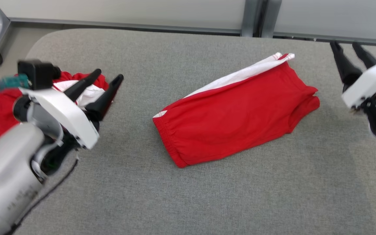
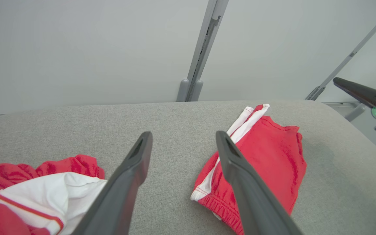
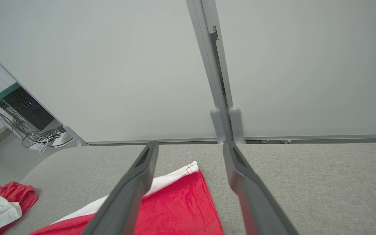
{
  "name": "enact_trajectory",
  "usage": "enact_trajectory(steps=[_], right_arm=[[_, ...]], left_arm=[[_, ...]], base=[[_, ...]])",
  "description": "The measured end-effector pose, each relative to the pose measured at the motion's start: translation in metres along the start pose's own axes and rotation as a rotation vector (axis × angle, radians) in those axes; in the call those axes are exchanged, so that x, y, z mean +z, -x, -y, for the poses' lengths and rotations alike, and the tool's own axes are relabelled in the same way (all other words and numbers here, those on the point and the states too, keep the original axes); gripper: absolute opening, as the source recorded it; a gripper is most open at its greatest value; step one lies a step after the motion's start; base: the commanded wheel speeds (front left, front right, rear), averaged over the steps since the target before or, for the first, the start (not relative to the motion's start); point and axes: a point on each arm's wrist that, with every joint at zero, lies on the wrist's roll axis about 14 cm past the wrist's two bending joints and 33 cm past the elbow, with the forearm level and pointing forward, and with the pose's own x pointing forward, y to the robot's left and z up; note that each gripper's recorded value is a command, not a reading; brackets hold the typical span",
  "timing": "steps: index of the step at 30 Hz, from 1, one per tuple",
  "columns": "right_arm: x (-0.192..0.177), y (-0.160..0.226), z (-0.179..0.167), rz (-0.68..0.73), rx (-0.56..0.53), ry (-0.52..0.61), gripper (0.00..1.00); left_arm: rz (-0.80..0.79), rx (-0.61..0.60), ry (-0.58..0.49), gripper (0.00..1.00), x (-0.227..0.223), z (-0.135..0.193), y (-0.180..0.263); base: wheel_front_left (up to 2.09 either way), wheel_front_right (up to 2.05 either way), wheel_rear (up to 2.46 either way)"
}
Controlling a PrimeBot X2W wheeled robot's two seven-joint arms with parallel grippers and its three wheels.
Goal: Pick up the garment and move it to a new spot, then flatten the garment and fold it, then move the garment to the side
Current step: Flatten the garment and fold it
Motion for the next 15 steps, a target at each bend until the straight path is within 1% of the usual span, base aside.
enact_trajectory(steps=[3, 6, 10, 13, 15], right_arm=[[-0.016, 0.01, 0.001, -0.015, -0.013, -0.001, 1.0], [-0.037, 0.011, 0.004, -0.061, -0.028, -0.006, 1.0], [-0.059, 0.004, 0.01, -0.128, -0.05, -0.019, 1.0], [-0.07, -0.005, 0.015, -0.176, -0.062, -0.021, 1.0], [-0.072, -0.009, 0.017, -0.193, -0.066, -0.013, 1.0]], left_arm=[[0.123, 0.03, -0.029, 1.0, 0.004, 0.009, 0.009], [0.191, 0.078, -0.05, 1.0, -0.003, 0.013, 0.018], [0.256, 0.135, -0.063, 1.0, -0.005, 0.018, 0.027], [0.362, 0.168, -0.086, 1.0, 0.012, 0.024, 0.035], [0.387, 0.182, -0.085, 1.0, 0.013, 0.025, 0.038]], base=[[0.0, 0.0, 0.0], [0.0, 0.0, 0.0], [0.0, 0.0, 0.0], [0.0, 0.0, 0.0], [0.0, 0.0, 0.0]])
